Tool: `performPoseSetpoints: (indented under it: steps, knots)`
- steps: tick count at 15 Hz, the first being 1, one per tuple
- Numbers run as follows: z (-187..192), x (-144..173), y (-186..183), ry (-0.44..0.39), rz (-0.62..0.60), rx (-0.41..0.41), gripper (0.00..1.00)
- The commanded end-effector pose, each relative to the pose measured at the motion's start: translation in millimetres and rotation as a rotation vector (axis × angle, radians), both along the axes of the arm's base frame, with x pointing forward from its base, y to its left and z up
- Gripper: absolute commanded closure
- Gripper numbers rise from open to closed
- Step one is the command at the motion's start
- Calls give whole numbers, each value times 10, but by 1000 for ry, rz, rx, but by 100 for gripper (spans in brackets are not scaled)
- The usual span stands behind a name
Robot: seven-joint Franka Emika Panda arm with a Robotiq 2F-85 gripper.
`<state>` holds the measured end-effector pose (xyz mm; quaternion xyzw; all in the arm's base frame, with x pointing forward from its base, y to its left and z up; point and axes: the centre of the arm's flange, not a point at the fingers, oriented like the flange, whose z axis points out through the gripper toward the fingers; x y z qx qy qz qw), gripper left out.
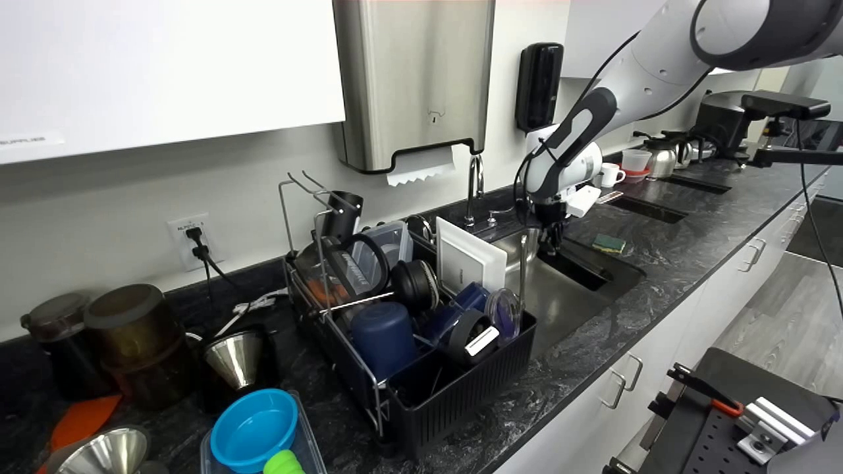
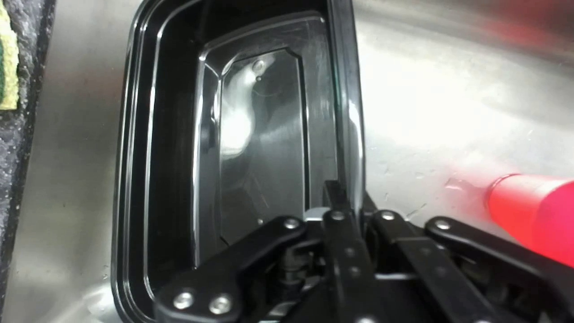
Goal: Remove the black lunchbox from the dish rack and place it in the sink
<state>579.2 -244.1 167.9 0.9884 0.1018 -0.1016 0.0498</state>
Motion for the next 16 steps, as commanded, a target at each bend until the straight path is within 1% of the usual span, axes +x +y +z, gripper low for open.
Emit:
performPoseSetpoints:
  steps: [1,6,11,16]
  knots:
    - [-76,73,29,-4,31,-57,98]
    - [-222,129,53,3,70,-94,98]
    - [-398,124,68,14,104,-108,98]
    - [-497,138,73,25,132,-122,98]
